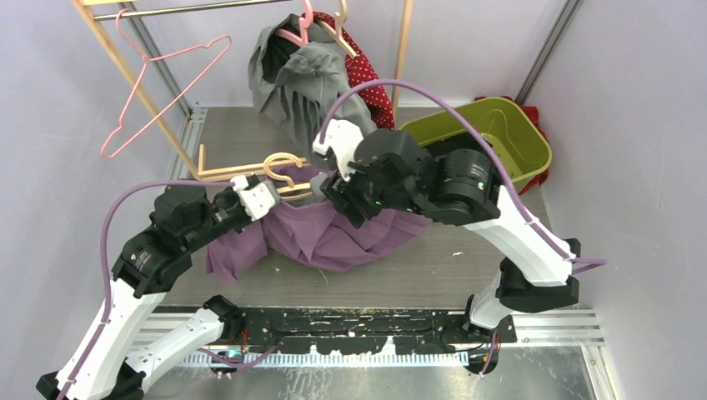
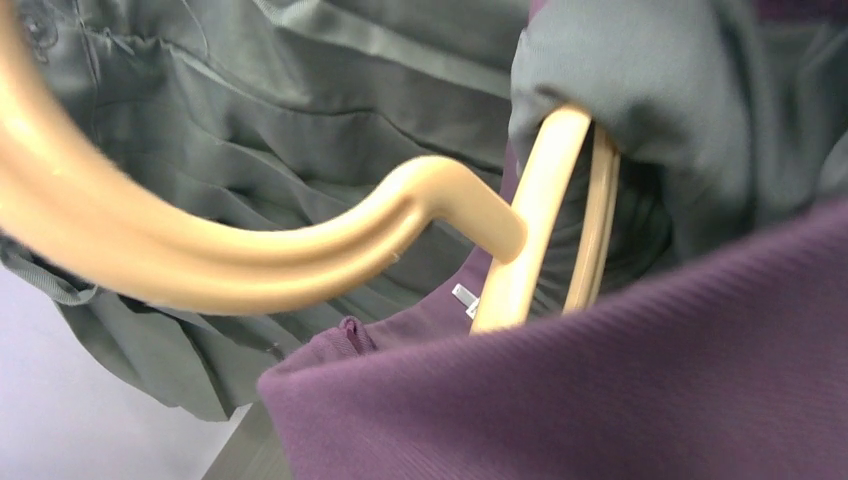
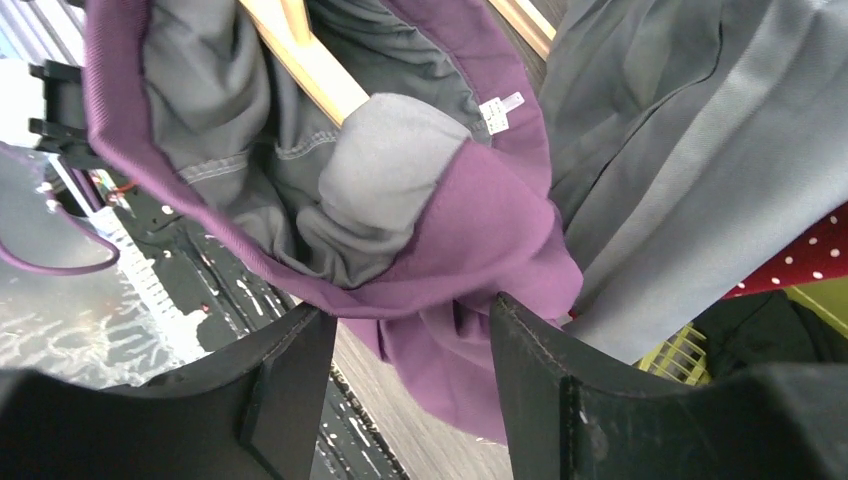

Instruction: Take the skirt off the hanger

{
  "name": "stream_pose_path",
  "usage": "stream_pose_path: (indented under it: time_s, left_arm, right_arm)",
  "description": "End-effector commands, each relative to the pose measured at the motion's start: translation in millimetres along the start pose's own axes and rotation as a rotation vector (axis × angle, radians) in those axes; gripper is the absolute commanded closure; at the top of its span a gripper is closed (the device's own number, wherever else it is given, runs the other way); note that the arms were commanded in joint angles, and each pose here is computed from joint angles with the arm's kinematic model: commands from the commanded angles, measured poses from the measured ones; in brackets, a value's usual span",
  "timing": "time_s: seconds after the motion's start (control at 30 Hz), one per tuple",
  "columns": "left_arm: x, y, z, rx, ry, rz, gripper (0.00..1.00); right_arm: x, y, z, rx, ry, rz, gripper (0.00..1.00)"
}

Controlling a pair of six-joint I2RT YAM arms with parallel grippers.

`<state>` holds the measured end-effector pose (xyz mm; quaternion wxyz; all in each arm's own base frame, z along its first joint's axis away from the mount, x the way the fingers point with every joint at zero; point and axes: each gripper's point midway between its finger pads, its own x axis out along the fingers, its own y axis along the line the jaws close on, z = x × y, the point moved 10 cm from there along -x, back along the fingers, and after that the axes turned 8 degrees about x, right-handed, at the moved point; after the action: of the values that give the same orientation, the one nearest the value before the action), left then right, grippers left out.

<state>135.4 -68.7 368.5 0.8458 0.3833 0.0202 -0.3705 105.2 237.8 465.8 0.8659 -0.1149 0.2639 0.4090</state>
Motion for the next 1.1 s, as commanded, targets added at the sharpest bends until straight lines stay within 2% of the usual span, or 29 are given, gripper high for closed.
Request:
stream_pose_path:
  time_s: [0.0,0.17,0.37,0.57,0.97,1.0,1.03,1.07]
  left_arm:
    - [-16,22,33,0.033,-0.227,0.128,1.00]
    - [-25,18,35,0.052,-0.263,0.113,1.00]
    - [-39,17,43,0.040,-0.339,0.103,1.00]
    - [-44,15,41,0.059,-0.326,0.104,1.00]
    - [-51,22,64,0.040,-0.476,0.093,1.00]
    - [-53,23,67,0.036,-0.499,0.095,1.00]
    - [-54,24,70,0.021,-0.521,0.095,1.00]
    - [-56,25,74,0.016,-0.542,0.097,1.00]
  right_arm:
    - [10,5,11,-0.053,-0.040,0.012,0.37]
    - [13,3,13,-0.069,-0.057,-0.014,0.36]
    - [32,7,10,-0.098,-0.017,-0.018,0.35]
    - [37,9,12,-0.121,-0.002,-0.011,0.34]
    - [88,28,-6,-0.171,0.124,0.082,0.34]
    - [92,28,-8,-0.172,0.132,0.088,0.36]
    - [95,29,-10,-0.171,0.141,0.090,0.41]
    - [96,28,-12,-0.166,0.143,0.087,0.52]
